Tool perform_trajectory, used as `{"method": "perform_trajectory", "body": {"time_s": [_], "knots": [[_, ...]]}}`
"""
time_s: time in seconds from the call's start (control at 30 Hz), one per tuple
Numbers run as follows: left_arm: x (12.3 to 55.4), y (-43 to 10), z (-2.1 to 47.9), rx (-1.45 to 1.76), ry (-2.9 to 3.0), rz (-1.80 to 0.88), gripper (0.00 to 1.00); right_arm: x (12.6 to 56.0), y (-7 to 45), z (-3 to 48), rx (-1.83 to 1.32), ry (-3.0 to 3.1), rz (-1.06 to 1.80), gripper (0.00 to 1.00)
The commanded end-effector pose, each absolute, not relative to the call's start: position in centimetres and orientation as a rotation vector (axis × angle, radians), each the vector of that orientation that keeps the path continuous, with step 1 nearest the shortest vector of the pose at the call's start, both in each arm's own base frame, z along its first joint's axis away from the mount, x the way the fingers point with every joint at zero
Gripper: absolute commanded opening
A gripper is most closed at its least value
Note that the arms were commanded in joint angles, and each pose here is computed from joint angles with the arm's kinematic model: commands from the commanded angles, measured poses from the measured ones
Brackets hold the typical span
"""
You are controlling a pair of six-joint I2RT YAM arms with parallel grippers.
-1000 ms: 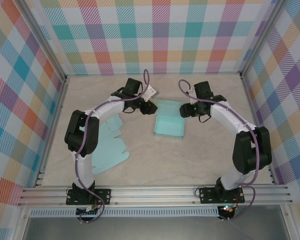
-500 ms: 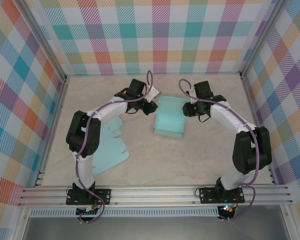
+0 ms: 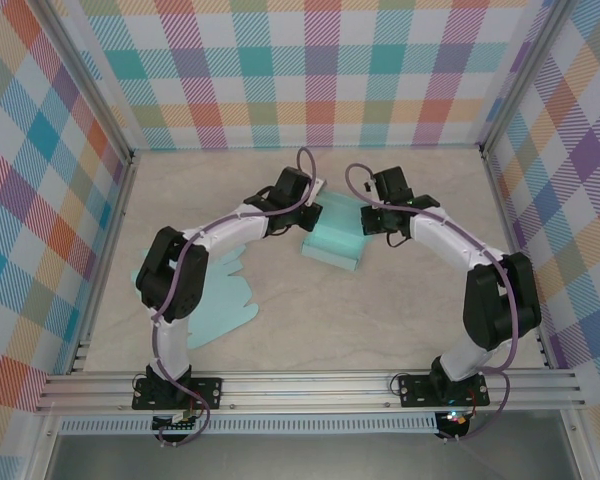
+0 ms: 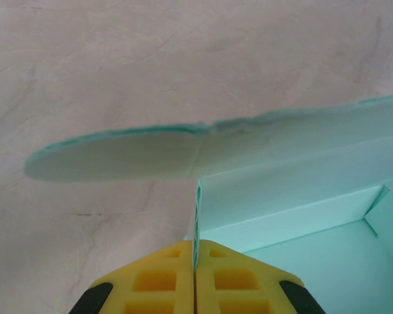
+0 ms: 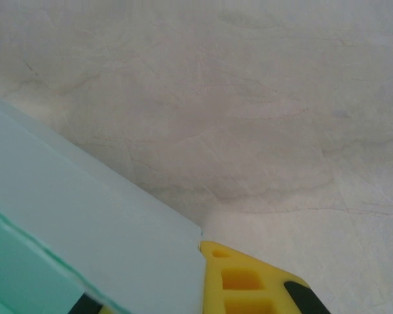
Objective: Fold the paper box
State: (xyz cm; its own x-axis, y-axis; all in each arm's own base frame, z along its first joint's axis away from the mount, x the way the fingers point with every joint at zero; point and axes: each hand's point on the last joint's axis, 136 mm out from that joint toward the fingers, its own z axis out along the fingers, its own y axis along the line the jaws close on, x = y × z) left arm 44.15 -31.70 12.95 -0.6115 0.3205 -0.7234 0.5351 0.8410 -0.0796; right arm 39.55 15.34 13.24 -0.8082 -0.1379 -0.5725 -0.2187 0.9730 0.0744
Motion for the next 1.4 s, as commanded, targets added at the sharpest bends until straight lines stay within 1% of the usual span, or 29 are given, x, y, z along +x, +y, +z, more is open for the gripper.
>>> {"method": "perform_trajectory", "body": {"time_s": [0.0, 0.23, 0.37, 0.5, 0.67, 0.93, 1.1, 1.2, 1.37], "knots": [[44.8, -31.2, 17.0, 0.369, 2.204, -0.394, 0.07, 41.3, 15.6, 15.3, -0.156, 2.429, 0.170, 0.09], [45.5, -30.4, 18.5, 0.175, 2.156, -0.384, 0.07, 43.6, 16.7, 16.5, -0.084, 2.358, 0.196, 0.13], [45.7, -30.4, 18.0, 0.119, 2.155, -0.392, 0.06, 44.9, 17.4, 17.0, -0.053, 2.316, 0.238, 0.14], [45.7, -30.2, 16.9, 0.051, 2.159, -0.379, 0.01, 46.3, 18.1, 17.2, -0.032, 2.290, 0.259, 0.16], [45.3, -29.8, 16.7, -0.013, 2.136, -0.338, 0.01, 47.1, 18.9, 16.7, -0.006, 2.288, 0.295, 0.20], [44.9, -29.4, 16.0, -0.080, 2.121, -0.306, 0.00, 46.2, 19.9, 15.4, 0.036, 2.314, 0.353, 0.26], [44.5, -29.6, 15.9, -0.087, 2.112, -0.287, 0.00, 45.4, 20.1, 14.9, 0.083, 2.320, 0.385, 0.26], [44.2, -29.7, 15.8, -0.093, 2.102, -0.281, 0.00, 44.8, 20.3, 14.6, 0.109, 2.321, 0.407, 0.24], [43.9, -29.8, 15.4, -0.104, 2.097, -0.271, 0.00, 44.1, 20.5, 14.0, 0.152, 2.324, 0.443, 0.24]]}}
